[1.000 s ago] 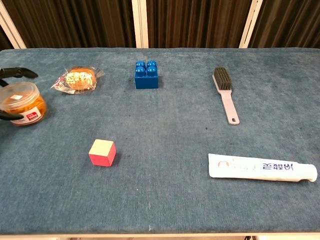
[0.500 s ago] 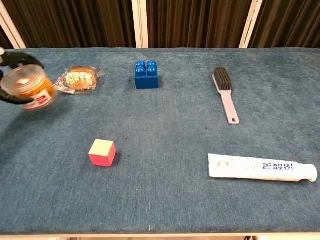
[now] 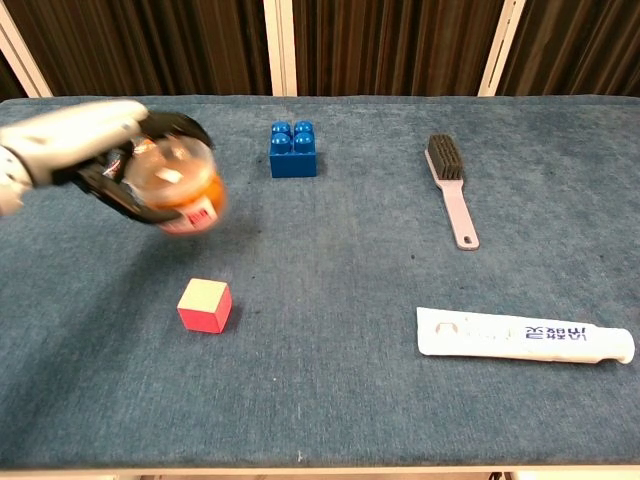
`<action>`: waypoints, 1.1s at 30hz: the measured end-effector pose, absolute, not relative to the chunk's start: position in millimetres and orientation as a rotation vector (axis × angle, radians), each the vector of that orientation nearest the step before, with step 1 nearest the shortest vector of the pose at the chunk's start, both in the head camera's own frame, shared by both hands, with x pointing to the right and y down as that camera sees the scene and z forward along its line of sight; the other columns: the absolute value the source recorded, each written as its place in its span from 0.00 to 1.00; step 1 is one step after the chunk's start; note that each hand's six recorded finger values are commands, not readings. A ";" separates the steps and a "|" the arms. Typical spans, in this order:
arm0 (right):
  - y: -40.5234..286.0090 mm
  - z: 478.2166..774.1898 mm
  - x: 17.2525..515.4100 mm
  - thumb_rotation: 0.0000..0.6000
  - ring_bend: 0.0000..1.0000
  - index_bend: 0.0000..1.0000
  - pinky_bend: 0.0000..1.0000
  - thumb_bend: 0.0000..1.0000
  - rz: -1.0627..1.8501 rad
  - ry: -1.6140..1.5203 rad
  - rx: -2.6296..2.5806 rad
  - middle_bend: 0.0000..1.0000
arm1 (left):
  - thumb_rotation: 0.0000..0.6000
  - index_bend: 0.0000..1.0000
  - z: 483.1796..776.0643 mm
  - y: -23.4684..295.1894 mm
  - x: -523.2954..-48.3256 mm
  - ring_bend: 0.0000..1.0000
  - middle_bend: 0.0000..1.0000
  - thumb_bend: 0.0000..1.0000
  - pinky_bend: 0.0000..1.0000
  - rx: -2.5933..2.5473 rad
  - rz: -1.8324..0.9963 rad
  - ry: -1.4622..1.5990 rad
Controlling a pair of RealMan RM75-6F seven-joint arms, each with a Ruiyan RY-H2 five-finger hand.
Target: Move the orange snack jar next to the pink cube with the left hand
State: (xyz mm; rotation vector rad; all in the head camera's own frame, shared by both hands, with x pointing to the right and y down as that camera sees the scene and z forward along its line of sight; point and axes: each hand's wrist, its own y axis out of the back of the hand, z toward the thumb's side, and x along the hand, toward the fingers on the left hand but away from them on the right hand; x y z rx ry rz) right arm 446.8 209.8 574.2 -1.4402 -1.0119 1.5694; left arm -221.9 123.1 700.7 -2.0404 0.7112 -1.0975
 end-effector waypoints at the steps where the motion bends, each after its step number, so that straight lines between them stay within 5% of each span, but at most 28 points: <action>1: 210.2 573.2 446.8 1.00 0.00 0.00 0.00 0.30 1.565 -1.012 -1.444 0.00 | 1.00 0.49 701.6 126.7 -216.5 0.46 0.48 0.60 0.69 -2.042 -1.094 0.689; 9: 212.9 563.9 450.2 1.00 0.00 0.00 0.00 0.30 1.537 -1.039 -1.445 0.00 | 1.00 0.49 702.7 149.8 -192.1 0.42 0.48 0.55 0.69 -2.010 -1.056 0.628; 15: 213.3 561.5 451.4 1.00 0.00 0.00 0.00 0.30 1.531 -1.056 -1.441 0.00 | 1.00 0.43 703.3 155.0 -190.6 0.37 0.46 0.27 0.65 -2.042 -1.043 0.638; 23: 212.8 562.0 451.8 1.00 0.00 0.00 0.00 0.30 1.535 -1.054 -1.439 0.00 | 1.00 0.29 710.8 158.3 -189.2 0.27 0.34 0.05 0.58 -2.095 -1.059 0.605; 33: 212.8 558.9 453.9 1.00 0.00 0.00 0.00 0.30 1.530 -1.069 -1.434 0.00 | 1.00 0.19 706.9 158.9 -185.1 0.17 0.24 0.00 0.46 -2.111 -1.037 0.530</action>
